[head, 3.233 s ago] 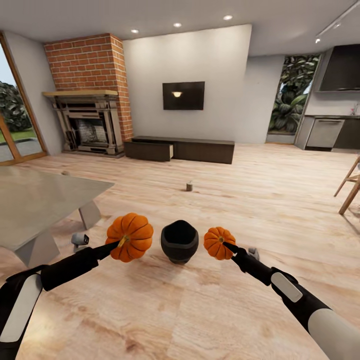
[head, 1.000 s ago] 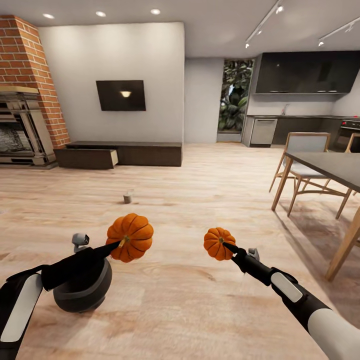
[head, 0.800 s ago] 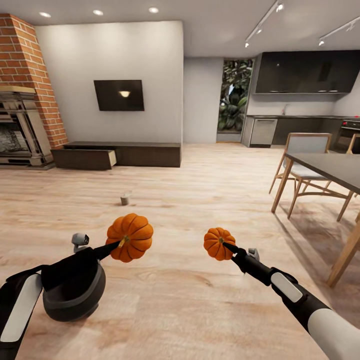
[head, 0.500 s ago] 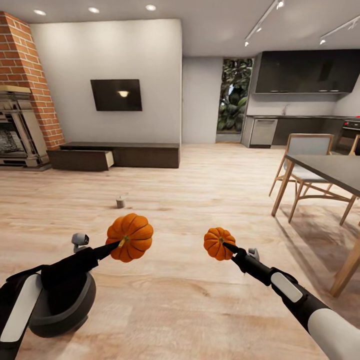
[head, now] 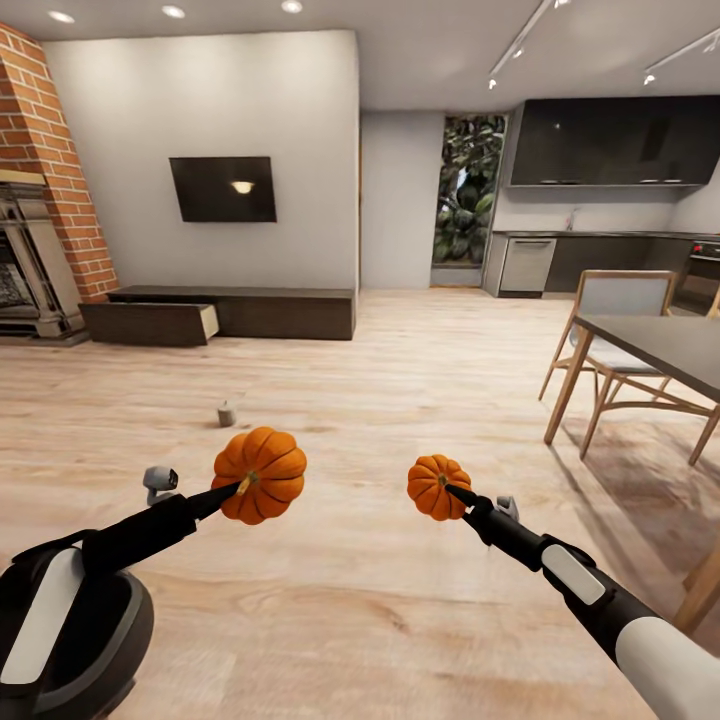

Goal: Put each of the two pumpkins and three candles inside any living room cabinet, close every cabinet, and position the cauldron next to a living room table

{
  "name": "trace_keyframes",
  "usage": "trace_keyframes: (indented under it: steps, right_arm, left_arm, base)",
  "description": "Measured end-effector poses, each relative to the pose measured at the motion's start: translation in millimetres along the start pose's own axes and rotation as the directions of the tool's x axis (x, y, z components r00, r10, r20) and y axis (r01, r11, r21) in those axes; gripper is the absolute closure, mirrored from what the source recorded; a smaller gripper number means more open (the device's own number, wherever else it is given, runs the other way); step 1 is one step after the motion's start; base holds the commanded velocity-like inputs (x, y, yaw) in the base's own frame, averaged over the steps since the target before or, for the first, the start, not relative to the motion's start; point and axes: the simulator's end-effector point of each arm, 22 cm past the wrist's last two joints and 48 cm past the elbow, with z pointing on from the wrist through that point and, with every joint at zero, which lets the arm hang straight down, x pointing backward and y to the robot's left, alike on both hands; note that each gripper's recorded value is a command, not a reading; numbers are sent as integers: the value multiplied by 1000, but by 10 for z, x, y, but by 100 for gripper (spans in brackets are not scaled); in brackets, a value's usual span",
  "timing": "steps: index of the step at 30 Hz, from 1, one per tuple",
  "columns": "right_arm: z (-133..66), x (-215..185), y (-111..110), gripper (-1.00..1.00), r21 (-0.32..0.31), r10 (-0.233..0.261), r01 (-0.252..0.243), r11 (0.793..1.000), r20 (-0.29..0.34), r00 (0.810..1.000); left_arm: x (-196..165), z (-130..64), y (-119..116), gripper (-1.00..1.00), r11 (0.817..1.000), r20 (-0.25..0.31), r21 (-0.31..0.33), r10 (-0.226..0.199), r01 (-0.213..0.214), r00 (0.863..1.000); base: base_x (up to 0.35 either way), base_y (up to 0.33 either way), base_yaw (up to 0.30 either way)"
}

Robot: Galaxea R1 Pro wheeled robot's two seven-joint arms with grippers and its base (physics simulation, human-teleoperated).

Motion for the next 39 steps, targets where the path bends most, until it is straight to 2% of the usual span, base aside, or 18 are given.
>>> trace_keyframes:
  steps: [25, 39]
  right_arm:
    - [3, 17, -34, 100, 8, 1, -1, 1000, -5, 1000]
    - [3, 20, -33, 100, 7, 1, -1, 1000, -6, 1000]
  left_arm:
    - [9, 5, 15, 100, 1000, -1, -1, -4, 4, 1000]
    - [5, 1, 13, 100, 1000, -1, 0, -3, 3, 1000]
  base:
    - [284, -116, 0]
    - [314, -13, 0]
